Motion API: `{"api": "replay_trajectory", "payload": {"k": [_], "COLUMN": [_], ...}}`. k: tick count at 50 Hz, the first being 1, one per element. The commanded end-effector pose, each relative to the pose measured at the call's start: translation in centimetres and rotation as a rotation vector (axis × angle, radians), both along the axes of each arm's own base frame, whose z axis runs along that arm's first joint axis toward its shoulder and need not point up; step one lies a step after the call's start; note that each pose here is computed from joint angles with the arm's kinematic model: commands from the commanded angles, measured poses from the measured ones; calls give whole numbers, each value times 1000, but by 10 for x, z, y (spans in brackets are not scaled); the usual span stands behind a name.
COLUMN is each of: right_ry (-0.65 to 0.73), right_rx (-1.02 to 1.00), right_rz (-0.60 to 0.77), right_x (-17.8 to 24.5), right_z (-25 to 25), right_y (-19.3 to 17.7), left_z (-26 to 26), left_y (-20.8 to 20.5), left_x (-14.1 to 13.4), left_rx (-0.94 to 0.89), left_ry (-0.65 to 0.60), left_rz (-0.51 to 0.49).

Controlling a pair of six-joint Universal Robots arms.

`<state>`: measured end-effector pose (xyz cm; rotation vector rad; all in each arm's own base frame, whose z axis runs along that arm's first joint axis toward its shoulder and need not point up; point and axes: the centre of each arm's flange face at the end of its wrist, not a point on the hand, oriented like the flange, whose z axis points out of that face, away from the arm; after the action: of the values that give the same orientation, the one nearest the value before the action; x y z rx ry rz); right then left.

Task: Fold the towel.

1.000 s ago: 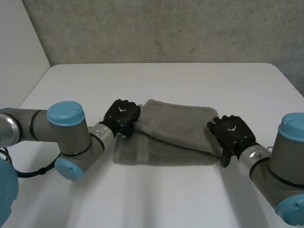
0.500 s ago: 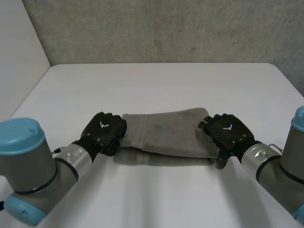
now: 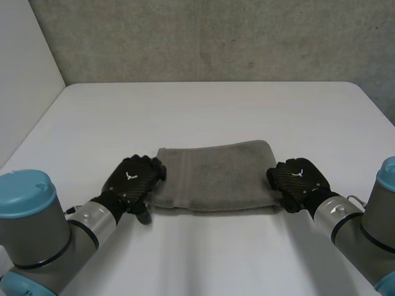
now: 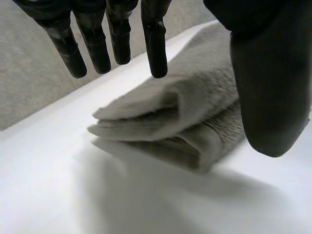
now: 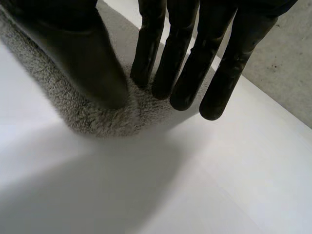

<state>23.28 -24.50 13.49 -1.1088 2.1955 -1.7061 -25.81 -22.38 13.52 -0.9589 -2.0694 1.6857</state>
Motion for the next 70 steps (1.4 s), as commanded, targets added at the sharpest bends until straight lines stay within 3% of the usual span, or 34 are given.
{"api": "replay_trajectory", "payload": {"k": [1,15,55,63,70], "right_ry": [6,2,-134,-124,-26], "right_rx": [32,61,47,98,92], "right_rz": [-20,-62,-67,-76,-169], "right_x": [-7,-17,-2,-9,-50], "right_z": [-8,-10,-21,-26,-15], "right_y": [-1,0,-4,7,-5], "left_z": [27,53,29,30,31], "left_y": [-14,-28,-28,-30,-32], "left_x": [8,3,7,9,11], "left_rx": [-76,-39,24,-7,-12], "left_ry": [48,254,248,256,261], "left_rz": [44,82,101,108,115]}}
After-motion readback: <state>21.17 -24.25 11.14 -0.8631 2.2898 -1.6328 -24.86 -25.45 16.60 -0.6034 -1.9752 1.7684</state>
